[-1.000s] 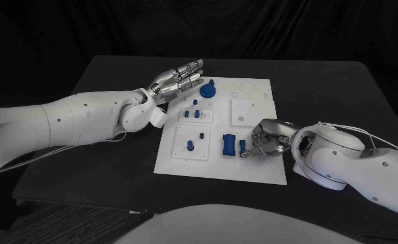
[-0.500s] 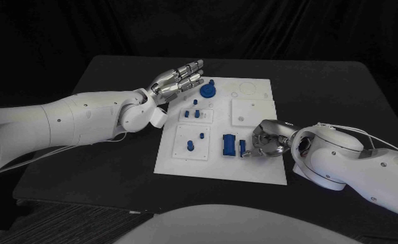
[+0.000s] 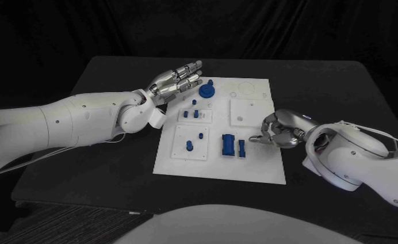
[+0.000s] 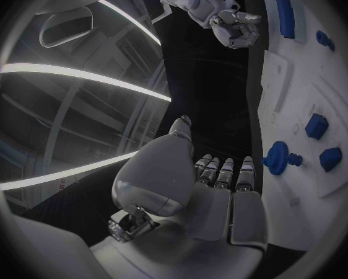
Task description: Assemble the parts on the task board
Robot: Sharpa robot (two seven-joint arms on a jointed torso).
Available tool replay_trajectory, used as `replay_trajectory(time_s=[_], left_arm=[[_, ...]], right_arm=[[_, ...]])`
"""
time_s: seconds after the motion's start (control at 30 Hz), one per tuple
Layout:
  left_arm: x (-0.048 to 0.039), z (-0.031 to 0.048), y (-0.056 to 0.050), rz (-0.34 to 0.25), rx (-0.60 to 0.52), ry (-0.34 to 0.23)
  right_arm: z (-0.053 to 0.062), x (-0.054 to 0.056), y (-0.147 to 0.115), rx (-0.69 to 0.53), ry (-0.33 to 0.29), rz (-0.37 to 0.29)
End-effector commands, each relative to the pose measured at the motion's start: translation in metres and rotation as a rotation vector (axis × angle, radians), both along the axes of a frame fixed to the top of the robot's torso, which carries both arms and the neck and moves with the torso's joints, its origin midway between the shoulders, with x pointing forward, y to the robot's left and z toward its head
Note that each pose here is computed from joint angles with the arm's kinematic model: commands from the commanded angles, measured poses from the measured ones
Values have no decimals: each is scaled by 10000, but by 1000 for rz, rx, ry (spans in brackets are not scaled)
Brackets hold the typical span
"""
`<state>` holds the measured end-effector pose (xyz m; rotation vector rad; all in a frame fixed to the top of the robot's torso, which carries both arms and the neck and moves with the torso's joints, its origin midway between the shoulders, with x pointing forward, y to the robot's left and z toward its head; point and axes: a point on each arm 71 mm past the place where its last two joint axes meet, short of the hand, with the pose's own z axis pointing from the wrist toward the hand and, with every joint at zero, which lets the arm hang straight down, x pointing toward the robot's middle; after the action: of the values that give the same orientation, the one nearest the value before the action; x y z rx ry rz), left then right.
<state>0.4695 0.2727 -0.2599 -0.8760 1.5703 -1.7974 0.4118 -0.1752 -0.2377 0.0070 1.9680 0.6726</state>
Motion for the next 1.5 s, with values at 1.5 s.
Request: replay_trajectory(time_s=[1.5], left_arm=[[8,112,-432,314,62,-9]], right_arm=[[210,447,-296,1023,-57,-453]])
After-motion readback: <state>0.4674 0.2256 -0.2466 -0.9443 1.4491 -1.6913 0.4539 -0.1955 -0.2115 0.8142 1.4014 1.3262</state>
